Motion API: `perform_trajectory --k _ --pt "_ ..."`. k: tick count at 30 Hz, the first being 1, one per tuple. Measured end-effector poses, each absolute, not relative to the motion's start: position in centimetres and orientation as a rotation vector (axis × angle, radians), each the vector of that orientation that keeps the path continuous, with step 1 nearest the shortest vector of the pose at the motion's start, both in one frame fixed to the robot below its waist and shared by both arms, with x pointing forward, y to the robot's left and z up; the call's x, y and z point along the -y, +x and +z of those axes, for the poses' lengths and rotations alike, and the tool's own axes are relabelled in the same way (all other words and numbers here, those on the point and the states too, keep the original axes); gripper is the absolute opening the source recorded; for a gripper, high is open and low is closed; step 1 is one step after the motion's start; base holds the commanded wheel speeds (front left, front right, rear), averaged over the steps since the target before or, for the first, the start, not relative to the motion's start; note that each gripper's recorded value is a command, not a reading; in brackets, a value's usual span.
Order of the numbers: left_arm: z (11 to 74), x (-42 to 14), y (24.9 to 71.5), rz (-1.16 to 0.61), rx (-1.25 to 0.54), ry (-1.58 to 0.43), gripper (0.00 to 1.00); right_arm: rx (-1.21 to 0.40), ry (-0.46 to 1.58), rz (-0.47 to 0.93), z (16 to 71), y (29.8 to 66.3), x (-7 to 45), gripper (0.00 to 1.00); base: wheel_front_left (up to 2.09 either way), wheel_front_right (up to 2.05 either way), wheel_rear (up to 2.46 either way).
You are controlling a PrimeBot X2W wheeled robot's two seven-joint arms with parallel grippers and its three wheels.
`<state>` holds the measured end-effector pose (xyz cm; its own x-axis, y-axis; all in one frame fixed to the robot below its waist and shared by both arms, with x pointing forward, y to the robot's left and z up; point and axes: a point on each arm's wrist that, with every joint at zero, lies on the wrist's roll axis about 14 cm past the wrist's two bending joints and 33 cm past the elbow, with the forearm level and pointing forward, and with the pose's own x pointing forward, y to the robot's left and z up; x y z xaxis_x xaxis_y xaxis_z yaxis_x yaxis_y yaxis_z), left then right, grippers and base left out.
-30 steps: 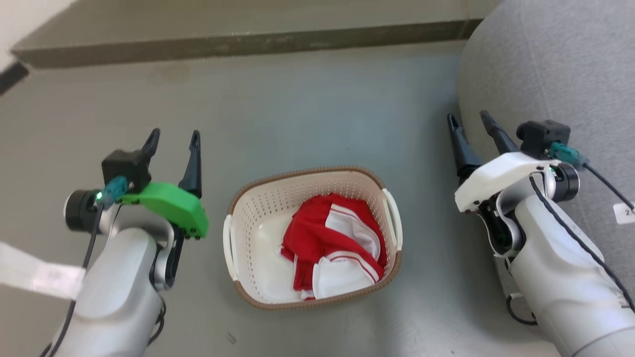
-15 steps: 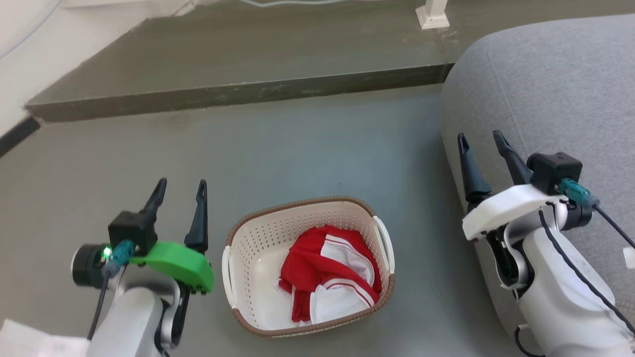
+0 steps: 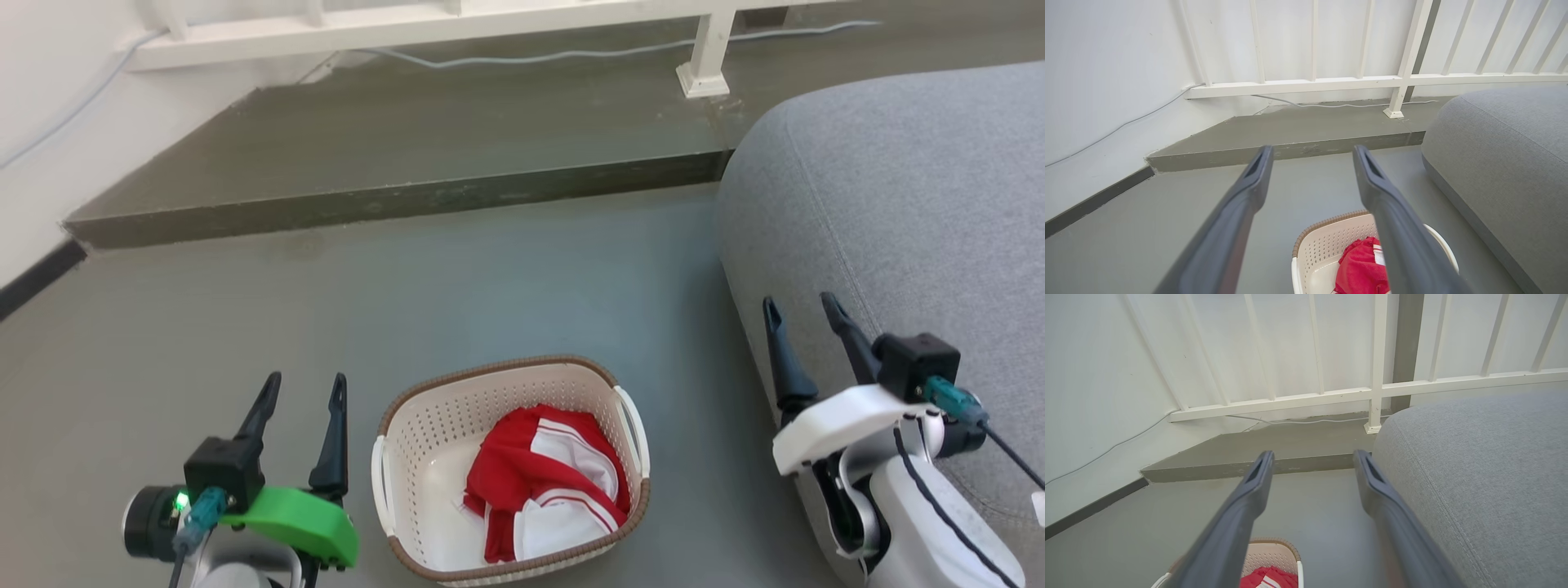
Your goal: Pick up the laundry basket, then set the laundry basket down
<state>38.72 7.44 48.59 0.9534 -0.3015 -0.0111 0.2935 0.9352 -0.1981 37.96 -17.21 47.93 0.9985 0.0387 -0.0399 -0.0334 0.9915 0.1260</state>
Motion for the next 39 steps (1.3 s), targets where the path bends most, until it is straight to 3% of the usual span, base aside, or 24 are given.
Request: perform_trajectory --k 7,39 --pt "49.2 -8.0 36.9 -0.282 -0.020 -0.201 1.00 -0.031 0.131 0.049 48.1 36.3 16.6 1.00 0.00 0.00 0.00" --pt "50.3 -10.1 35.6 -0.198 0.026 -0.175 1.00 -0.004 0.126 0.060 48.9 35.0 16.0 1.00 0.00 0.00 0.00"
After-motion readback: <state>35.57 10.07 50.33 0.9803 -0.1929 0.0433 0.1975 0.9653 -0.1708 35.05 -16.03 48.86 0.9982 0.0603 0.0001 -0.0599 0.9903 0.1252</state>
